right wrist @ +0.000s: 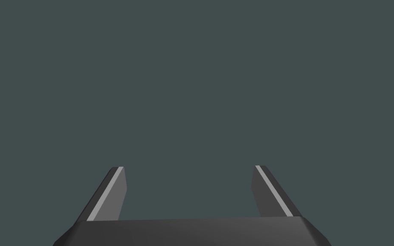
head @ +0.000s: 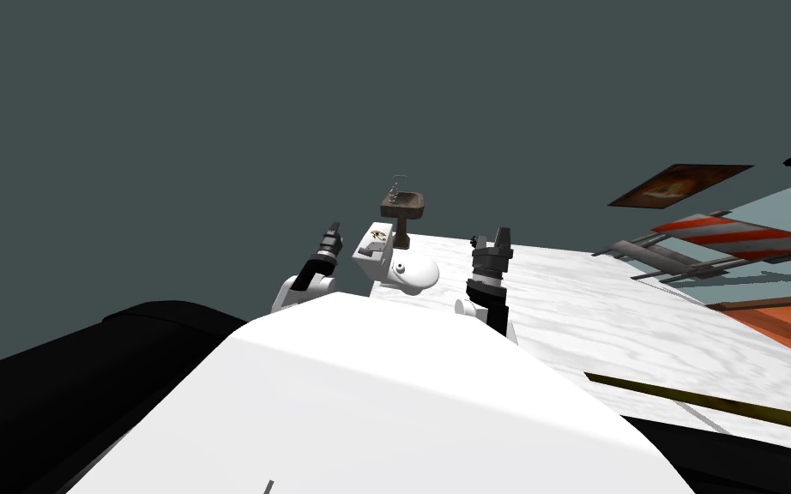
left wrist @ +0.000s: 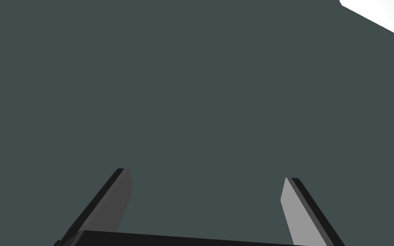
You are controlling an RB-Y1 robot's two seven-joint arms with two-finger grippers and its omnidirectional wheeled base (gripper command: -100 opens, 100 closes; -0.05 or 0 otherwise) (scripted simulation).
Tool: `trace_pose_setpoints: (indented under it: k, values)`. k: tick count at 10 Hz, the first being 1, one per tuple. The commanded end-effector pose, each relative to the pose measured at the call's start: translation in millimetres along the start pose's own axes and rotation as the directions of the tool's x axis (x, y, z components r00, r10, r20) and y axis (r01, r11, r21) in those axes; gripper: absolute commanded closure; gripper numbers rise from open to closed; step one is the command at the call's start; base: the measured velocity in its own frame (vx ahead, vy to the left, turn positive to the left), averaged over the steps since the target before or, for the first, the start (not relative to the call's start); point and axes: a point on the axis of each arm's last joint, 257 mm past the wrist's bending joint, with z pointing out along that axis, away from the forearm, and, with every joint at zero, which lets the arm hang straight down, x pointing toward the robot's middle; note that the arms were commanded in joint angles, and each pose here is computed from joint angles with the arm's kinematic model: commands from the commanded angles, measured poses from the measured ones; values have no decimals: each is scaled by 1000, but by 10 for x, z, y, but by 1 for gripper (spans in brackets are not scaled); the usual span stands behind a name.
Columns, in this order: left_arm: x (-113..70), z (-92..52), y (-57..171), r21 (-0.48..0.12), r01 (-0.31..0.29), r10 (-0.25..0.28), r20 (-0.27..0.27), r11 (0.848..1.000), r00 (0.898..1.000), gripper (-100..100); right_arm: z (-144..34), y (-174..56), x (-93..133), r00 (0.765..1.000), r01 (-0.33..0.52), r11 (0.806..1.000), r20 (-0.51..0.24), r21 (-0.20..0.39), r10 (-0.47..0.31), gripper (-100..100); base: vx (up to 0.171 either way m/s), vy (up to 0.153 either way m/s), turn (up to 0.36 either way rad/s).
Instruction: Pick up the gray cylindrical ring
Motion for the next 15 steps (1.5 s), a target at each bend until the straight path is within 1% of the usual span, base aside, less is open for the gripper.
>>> trace_pose_setpoints:
  k: [1, 2, 3, 4, 5, 6, 7, 8, 9, 11, 12, 13, 14, 15]
  values:
    - [-11, 25, 37, -29, -11, 11, 0, 1000, 1000, -100, 0, 0, 0, 1000, 0, 1000, 0, 0, 0, 0, 10, -15, -3]
    - [-11, 22, 107, -56, -11, 11, -1, 998, 1000, -100, 0, 0, 0, 1000, 0, 1000, 0, 0, 0, 0, 9, -15, 0]
    - [-10, 21, 131, -65, -11, 11, -1, 998, 1000, -100, 0, 0, 0, 1000, 0, 1000, 0, 0, 0, 0, 4, -5, 1]
    - [-24, 35, 153, -87, -22, 22, -1, 996, 1000, -100, 0, 0, 0, 1000, 0, 1000, 0, 0, 0, 0, 13, -11, -2]
    - [-23, 29, 219, -113, -22, 22, -2, 993, 1000, -100, 0, 0, 0, 1000, 0, 1000, 0, 0, 0, 0, 15, -11, -1]
    - [-23, 27, 235, -119, -22, 22, -2, 993, 1000, -100, 0, 0, 0, 1000, 0, 1000, 0, 0, 0, 0, 7, -4, 2]
    - [-36, 38, 256, -141, -33, 33, -3, 989, 999, -100, 0, 0, 0, 1000, 0, 1000, 0, 0, 0, 0, 14, -11, -3]
    - [-36, 28, 319, -166, -33, 33, -4, 986, 999, -100, 0, 0, 0, 1000, 0, 1000, 0, 0, 0, 0, 14, -13, 0]
    - [-46, 41, 314, -178, -43, 43, -5, 983, 999, -100, 0, 0, 0, 1000, 0, 1000, 0, 0, 0, 0, 19, -18, 0]
    - [-47, 15, 439, -226, -43, 42, -7, 973, 999, -100, 0, 0, 0, 1000, 0, 1000, 0, 0, 0, 0, 13, -13, 1]
    - [-55, 24, 440, -241, -52, 52, -8, 969, 999, -100, 0, 0, 0, 1000, 0, 1000, 0, 0, 0, 0, 18, -12, -2]
    - [-55, 4, 513, -269, -52, 51, -10, 962, 999, -100, 0, 0, 0, 1000, 0, 1000, 0, 0, 0, 0, 19, -11, -1]
    - [-55, -2, 537, -278, -52, 51, -10, 959, 999, -100, 0, 0, 0, 1000, 0, 1000, 0, 0, 0, 0, 9, -5, 1]
    - [-62, 0, 545, -296, -61, 59, -13, 953, 998, -100, 0, 0, 0, 1000, 0, 1000, 0, 0, 0, 0, 17, -13, -1]
